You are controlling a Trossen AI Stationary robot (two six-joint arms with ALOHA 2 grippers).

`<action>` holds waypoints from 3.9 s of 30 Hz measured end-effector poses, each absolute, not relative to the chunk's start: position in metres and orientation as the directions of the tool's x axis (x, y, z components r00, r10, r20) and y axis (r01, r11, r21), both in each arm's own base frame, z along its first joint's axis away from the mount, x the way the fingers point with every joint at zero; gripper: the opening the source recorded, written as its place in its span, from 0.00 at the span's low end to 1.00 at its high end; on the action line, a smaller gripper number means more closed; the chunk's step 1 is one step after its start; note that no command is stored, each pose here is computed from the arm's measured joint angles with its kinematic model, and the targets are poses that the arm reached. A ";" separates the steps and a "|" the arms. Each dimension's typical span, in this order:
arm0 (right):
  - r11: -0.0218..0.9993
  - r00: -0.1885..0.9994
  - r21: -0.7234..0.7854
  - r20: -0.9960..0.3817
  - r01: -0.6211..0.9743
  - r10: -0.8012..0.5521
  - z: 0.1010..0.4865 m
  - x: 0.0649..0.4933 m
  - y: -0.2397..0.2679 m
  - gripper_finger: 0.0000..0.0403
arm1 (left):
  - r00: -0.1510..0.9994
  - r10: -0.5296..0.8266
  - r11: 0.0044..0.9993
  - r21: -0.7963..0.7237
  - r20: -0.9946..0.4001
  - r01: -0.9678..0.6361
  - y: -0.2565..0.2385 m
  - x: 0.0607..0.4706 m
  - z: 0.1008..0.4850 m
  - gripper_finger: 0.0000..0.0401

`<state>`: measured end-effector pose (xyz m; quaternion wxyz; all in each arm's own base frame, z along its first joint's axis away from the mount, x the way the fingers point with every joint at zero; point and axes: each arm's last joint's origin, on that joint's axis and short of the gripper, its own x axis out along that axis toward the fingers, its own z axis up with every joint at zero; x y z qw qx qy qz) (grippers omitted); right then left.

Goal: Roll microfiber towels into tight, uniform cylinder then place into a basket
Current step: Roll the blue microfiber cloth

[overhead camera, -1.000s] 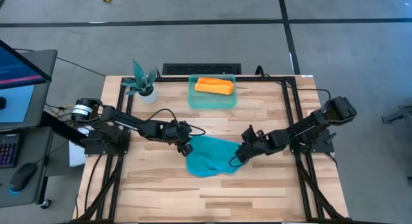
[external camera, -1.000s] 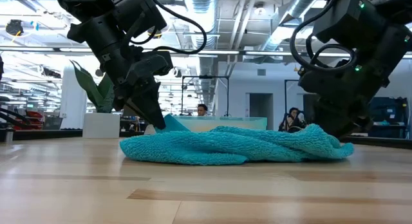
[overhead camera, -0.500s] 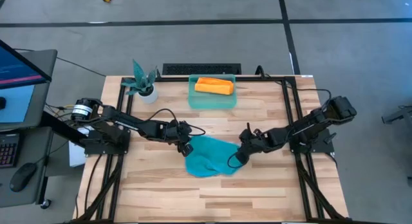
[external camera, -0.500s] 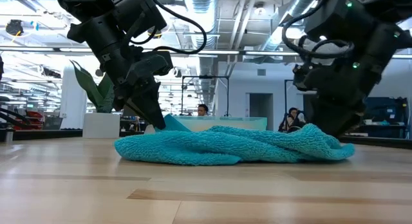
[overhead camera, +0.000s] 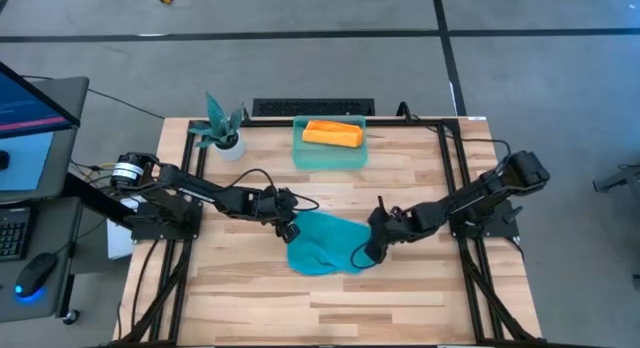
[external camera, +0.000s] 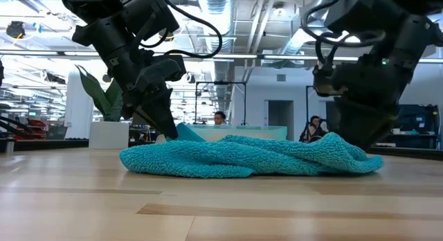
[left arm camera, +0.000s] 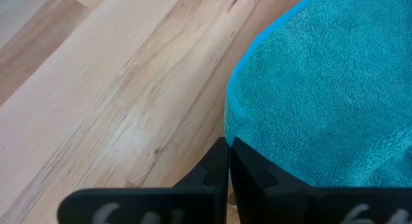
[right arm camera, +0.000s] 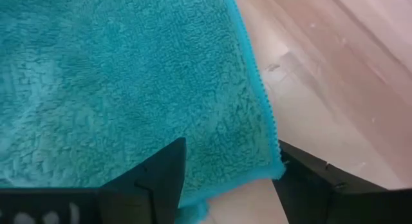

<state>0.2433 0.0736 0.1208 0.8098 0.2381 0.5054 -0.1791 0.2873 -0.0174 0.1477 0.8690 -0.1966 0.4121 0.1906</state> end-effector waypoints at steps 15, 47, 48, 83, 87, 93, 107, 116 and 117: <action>0.809 0.424 0.185 -0.901 0.558 -0.086 0.122 0.241 0.071 0.11 | 0.588 0.169 0.851 -0.183 -0.791 -0.492 -0.017 0.287 0.148 0.00; 0.950 0.655 -0.017 -0.721 0.310 -0.227 0.271 0.261 0.169 0.03 | 0.679 0.333 0.935 0.133 -0.655 -0.330 -0.109 0.294 0.248 0.00; 0.953 0.669 -0.022 -0.707 0.303 -0.229 0.277 0.259 0.173 0.04 | 0.688 0.344 0.933 0.152 -0.639 -0.326 -0.116 0.292 0.255 0.00; 0.996 0.934 0.089 -0.353 -0.023 0.053 0.354 0.207 0.277 0.02 | 0.914 0.118 0.992 0.077 -0.388 -0.095 -0.267 0.170 0.332 0.00; 0.991 0.931 0.130 -0.363 0.012 0.036 0.345 0.211 0.283 0.03 | 0.917 0.102 0.995 0.027 -0.385 -0.100 -0.270 0.164 0.332 0.00; 0.979 0.914 0.175 -0.406 0.100 -0.021 0.319 0.231 0.288 0.01 | 0.913 0.150 0.989 0.046 -0.378 -0.143 -0.264 0.170 0.331 0.00; 0.774 0.603 -0.193 -0.526 0.602 -0.600 0.269 0.286 0.176 0.03 | 0.633 0.628 0.778 0.348 -0.453 -0.524 -0.165 0.217 0.283 0.00; 0.756 0.574 -0.279 -0.512 0.592 -0.639 0.264 0.288 0.173 0.01 | 0.611 0.652 0.758 0.387 -0.448 -0.525 -0.157 0.224 0.285 0.00; 0.763 0.594 -0.280 -0.493 0.583 -0.635 0.268 0.285 0.179 0.01 | 0.625 0.641 0.768 0.378 -0.446 -0.518 -0.160 0.223 0.288 0.00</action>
